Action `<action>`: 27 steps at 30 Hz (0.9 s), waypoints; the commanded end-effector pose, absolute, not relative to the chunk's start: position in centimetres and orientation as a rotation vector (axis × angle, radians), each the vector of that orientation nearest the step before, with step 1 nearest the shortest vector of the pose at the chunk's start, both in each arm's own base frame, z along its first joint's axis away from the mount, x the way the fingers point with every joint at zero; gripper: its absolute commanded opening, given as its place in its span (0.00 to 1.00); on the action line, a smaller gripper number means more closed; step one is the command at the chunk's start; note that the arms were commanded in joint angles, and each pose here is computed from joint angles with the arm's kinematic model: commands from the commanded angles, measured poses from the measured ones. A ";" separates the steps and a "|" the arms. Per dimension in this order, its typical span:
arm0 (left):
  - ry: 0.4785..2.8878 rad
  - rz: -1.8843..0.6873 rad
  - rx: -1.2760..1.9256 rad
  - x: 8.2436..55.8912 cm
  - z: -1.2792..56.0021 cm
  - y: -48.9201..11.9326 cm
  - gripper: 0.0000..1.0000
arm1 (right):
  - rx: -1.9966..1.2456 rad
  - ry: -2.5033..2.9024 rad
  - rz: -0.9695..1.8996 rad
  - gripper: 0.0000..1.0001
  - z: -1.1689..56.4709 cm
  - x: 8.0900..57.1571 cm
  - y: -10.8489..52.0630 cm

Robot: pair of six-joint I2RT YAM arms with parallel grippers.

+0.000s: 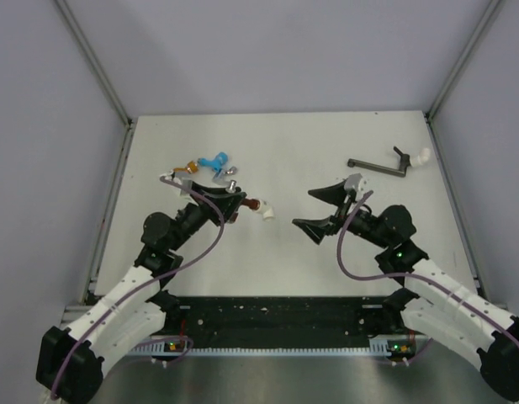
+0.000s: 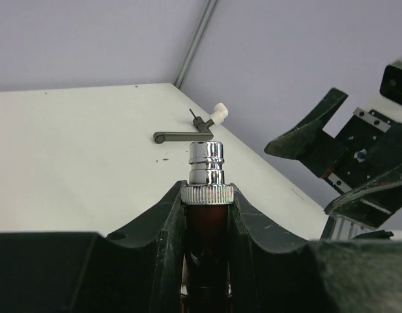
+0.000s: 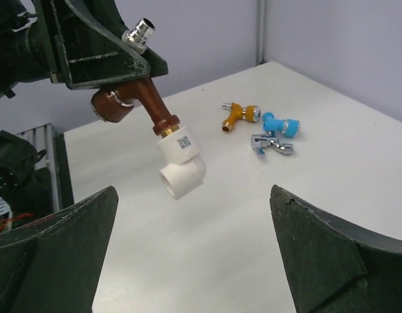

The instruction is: Install the water faucets

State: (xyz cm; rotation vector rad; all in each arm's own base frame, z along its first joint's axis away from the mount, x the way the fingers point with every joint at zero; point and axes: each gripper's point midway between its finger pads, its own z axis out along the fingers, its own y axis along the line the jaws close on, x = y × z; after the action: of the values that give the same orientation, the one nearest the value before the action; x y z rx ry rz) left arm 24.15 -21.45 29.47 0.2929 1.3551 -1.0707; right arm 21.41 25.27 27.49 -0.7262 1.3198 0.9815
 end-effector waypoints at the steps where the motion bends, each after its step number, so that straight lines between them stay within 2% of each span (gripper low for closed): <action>1: 1.274 -1.131 0.158 24.7 33.9 -20.7 0.00 | -0.654 1.146 0.816 0.99 30.6 22.8 23.3; 27: 1.280 -1.291 -0.293 28.3 36.0 -19.2 0.00 | -0.959 0.915 0.593 0.94 27.3 24.1 27.4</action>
State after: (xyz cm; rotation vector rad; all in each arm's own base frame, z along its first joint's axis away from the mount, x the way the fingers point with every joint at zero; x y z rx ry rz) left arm 28.53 -20.08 31.10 -0.2326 1.4313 -1.2176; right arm 24.24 26.49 26.56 -0.9309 0.9981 0.6287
